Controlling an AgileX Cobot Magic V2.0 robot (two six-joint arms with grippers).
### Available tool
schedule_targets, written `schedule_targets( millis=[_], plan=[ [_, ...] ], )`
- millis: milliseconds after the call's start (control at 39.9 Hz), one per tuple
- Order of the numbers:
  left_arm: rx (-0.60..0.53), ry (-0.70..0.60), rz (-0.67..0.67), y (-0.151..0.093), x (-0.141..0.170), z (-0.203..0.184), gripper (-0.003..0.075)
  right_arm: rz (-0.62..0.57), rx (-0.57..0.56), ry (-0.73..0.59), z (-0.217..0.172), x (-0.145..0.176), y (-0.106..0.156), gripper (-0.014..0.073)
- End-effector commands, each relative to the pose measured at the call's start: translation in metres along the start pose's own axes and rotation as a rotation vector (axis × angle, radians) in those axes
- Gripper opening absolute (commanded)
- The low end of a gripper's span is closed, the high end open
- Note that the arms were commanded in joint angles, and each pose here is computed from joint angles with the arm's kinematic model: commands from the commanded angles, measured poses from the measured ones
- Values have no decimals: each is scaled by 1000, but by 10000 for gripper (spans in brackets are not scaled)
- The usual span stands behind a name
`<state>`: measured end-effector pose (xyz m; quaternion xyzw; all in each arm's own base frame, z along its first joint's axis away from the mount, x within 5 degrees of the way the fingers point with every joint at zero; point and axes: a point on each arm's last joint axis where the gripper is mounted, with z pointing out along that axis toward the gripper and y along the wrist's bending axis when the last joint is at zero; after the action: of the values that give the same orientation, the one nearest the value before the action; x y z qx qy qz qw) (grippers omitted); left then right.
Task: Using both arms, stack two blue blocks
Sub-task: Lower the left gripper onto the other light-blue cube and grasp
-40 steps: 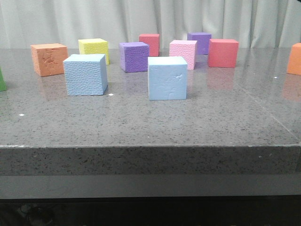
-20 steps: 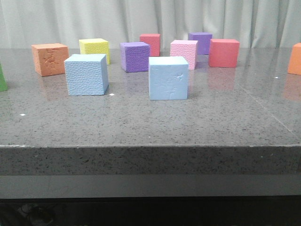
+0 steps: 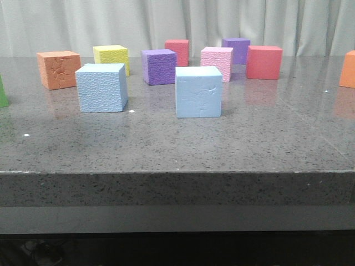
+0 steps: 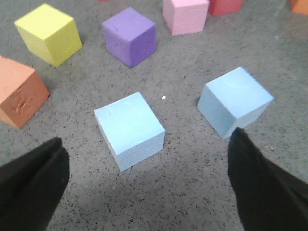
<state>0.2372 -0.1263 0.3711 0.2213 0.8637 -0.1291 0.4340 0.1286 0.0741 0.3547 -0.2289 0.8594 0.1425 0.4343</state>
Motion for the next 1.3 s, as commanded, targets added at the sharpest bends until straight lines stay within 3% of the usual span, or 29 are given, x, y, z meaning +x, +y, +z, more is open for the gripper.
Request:
schedule_targets(
  millis=[0, 175, 351, 953, 1053, 1278],
  plan=[
    [-70, -15, -85, -1, -26, 10, 648, 0, 16, -106, -8, -13, -1, 653],
    [-125, 139, -216, 7, -40, 51, 648, 0, 16, -106, -8, -13, -1, 653],
    [-134, 171, -260, 9, -49, 80, 648, 0, 16, -104, -8, -13, -1, 653],
    [-143, 300, -340, 10, -23, 152, 638, 0, 16, -103, -8, -13, -1, 653],
    [-143, 309, -343, 10, -21, 155, 592, 0, 16, -103, -8, -13, -1, 653],
    [-139, 292, -341, 10, -27, 153, 387, 0, 16, -103, -8, -13, -1, 653]
  ],
)
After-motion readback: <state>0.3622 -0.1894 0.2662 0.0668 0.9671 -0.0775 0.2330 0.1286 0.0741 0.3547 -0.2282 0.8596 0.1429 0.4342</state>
